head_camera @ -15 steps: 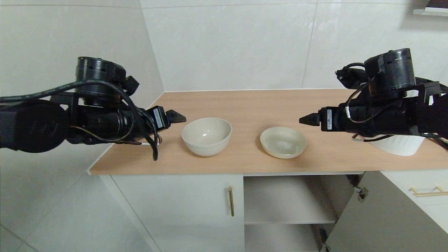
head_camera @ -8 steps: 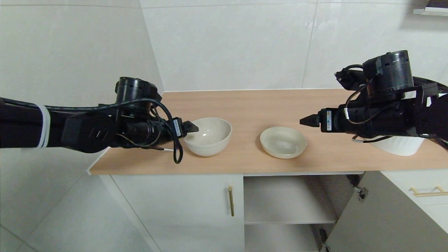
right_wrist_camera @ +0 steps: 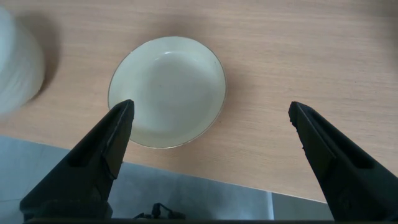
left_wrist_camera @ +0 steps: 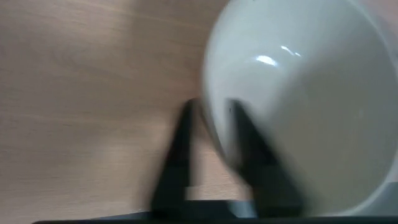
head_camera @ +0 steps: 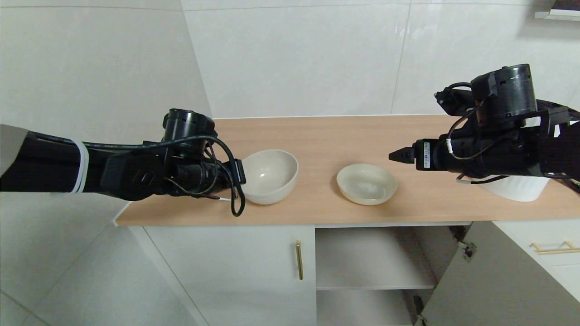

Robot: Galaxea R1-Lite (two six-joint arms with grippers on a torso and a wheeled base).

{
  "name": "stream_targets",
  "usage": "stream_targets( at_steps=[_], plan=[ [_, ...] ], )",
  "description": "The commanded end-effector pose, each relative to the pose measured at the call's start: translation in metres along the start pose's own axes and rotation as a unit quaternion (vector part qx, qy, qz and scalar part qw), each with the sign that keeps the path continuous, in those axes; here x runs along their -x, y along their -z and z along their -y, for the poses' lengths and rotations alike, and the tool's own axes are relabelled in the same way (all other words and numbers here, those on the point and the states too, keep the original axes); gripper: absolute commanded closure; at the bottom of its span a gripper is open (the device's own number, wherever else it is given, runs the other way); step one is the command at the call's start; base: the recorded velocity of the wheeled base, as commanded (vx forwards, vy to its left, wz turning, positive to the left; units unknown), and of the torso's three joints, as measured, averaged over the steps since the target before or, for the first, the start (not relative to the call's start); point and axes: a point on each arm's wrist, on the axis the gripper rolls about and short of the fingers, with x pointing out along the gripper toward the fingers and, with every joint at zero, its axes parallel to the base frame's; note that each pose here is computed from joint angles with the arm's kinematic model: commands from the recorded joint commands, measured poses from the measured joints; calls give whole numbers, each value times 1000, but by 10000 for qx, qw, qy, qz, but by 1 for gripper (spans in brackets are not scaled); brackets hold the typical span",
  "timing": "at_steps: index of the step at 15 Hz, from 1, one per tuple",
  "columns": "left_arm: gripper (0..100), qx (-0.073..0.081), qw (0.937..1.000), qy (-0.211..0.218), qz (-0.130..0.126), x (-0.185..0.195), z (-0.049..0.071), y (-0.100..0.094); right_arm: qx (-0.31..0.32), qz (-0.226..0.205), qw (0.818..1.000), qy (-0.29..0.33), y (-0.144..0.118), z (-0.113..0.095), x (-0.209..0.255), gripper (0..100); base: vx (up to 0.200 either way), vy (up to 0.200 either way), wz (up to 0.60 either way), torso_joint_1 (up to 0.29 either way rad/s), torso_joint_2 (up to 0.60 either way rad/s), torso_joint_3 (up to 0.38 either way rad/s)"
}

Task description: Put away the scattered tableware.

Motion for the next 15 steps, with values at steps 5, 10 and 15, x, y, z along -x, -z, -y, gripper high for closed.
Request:
stream_targets(
  at_steps=[5,10,15],
  plan=[
    [100,-112,9983,407,407,59,19,-5,2,5,10000,27,0,0,-1,0,0,0,0,0,0,0],
    [100,-199,9973,567,430,74,26,0,50,-221,9994,277,10,-1,-26,0,0,0,0,0,0,0],
    [100,-199,9972,570,437,75,26,0,93,-555,9973,479,26,-3,-63,0,0,0,0,0,0,0]
  ],
)
